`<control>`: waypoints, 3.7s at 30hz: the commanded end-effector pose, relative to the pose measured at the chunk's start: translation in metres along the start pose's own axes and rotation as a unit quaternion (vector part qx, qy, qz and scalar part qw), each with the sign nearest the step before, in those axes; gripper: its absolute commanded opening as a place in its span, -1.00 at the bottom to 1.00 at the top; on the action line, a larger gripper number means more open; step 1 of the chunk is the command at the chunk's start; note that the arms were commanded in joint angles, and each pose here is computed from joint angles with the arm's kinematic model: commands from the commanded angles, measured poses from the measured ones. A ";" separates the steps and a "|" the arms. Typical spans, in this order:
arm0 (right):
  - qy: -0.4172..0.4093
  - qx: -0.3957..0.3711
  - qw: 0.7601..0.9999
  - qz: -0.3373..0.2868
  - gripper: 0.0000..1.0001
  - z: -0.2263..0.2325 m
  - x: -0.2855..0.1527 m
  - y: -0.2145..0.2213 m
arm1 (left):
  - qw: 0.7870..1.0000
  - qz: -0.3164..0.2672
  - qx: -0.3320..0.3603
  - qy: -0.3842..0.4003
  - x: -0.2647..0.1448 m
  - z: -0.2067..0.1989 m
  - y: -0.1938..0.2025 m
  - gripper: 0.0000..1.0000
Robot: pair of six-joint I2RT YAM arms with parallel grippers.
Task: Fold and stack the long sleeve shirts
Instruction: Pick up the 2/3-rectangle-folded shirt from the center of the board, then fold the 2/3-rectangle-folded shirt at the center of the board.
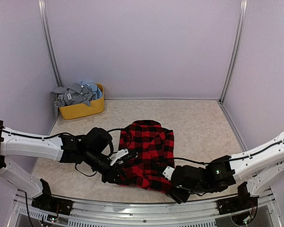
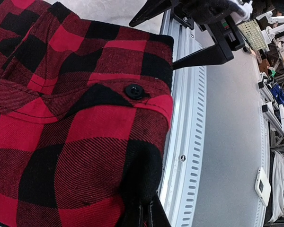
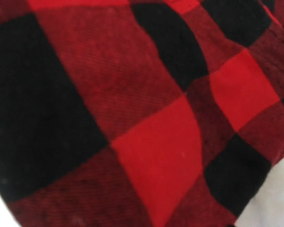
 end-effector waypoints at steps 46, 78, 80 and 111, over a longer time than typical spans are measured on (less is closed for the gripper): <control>-0.206 0.193 0.959 -0.021 -1.00 -0.066 -0.075 -0.082 | 0.984 -0.096 -0.130 0.073 -0.051 0.005 -0.099 -1.00; -0.351 0.264 0.898 -0.033 -1.00 -0.068 -0.070 -0.078 | 0.975 -0.137 -0.164 0.064 -0.065 0.063 -0.107 -1.00; -0.362 0.274 0.890 -0.036 -1.00 -0.063 -0.073 -0.073 | 0.974 -0.137 -0.169 0.061 -0.068 0.060 -0.103 -1.00; -0.421 0.367 0.826 -0.080 -1.00 -0.192 0.010 -0.076 | 0.948 -0.104 -0.267 0.139 -0.021 0.212 -0.163 -1.00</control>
Point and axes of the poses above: each gripper's point midway between its finger pads, its own x axis out along the fingers, its own z axis along the line the jaws close on, y = z × x, the point moved 2 cm from there along -x, back along the fingers, and after that the axes turned 4 degrees about -x, right-handed, at the moved point
